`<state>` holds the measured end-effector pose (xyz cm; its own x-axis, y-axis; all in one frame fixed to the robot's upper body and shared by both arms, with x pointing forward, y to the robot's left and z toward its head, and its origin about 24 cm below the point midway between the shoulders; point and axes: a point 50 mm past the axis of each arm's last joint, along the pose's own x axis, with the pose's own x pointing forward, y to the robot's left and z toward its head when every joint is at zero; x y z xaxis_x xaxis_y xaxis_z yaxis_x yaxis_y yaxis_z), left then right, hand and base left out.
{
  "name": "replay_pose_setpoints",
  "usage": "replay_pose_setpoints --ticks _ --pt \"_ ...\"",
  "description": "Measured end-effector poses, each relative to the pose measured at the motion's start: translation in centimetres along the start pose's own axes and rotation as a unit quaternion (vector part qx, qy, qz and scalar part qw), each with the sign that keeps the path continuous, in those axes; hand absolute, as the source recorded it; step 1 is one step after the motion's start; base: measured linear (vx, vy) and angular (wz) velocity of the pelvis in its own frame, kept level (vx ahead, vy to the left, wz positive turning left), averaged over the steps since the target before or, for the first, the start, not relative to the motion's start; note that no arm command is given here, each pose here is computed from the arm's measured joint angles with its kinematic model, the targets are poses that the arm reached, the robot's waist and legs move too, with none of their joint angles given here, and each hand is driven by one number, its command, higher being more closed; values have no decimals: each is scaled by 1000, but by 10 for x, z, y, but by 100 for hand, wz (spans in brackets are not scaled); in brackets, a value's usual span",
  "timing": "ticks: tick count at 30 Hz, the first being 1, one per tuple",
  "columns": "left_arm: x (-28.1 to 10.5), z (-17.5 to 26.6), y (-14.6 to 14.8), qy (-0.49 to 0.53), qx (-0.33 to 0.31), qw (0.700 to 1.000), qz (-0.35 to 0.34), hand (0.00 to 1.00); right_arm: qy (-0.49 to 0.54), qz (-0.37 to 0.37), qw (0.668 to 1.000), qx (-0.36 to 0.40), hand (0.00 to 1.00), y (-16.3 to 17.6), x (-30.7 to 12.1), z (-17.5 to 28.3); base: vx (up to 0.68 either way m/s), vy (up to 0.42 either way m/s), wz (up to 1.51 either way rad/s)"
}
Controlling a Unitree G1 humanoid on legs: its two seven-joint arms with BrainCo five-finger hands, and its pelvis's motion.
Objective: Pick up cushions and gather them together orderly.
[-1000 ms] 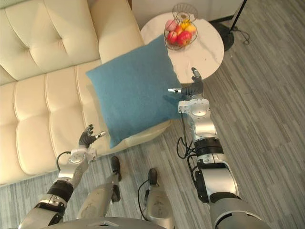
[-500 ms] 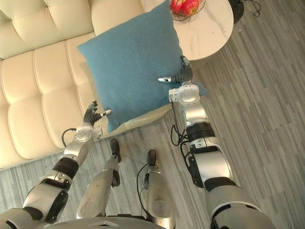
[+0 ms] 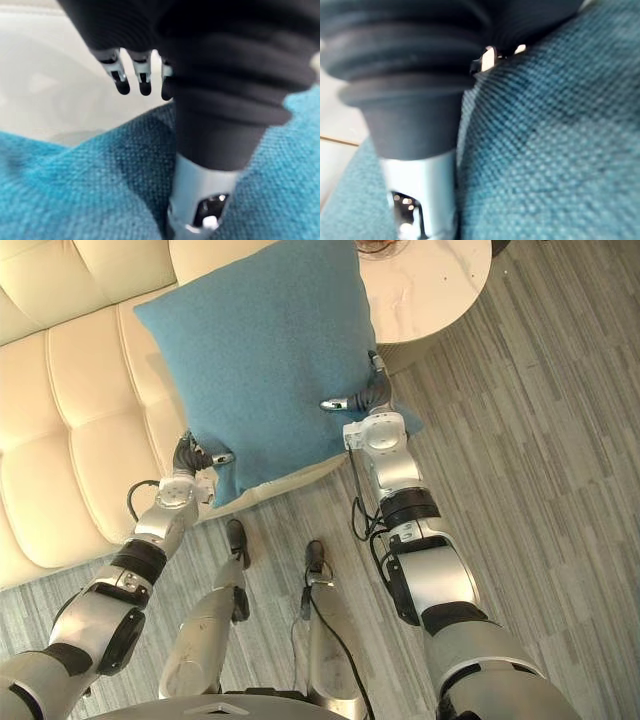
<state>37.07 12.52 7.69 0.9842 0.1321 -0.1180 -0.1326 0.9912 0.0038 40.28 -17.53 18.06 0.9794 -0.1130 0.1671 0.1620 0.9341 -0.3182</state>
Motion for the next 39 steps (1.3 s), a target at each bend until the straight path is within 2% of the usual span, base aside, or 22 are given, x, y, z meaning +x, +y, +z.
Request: replay_pose_setpoints --ticks 14,22,26,30,35,39 --pt "10 31 5 -25 -62 998 2 100 -48 30 997 48 100 10 -7 13 -5 -22 -4" --pt "4 54 5 -78 -71 994 -11 100 -40 39 993 107 100 13 -35 -10 2 -46 4" --pt "-5 59 5 -104 -77 991 -22 100 -17 45 985 168 100 22 -56 -29 57 -44 6" --pt "-19 50 8 -114 -76 990 -28 100 -1 52 979 195 100 28 -76 -43 71 -48 15" --pt "-43 40 15 -144 -48 988 -28 100 -31 64 980 186 100 28 -100 -38 49 -20 10" --pt "-65 23 22 -141 -46 989 -24 100 -14 61 977 203 100 35 -119 -49 86 -15 17"
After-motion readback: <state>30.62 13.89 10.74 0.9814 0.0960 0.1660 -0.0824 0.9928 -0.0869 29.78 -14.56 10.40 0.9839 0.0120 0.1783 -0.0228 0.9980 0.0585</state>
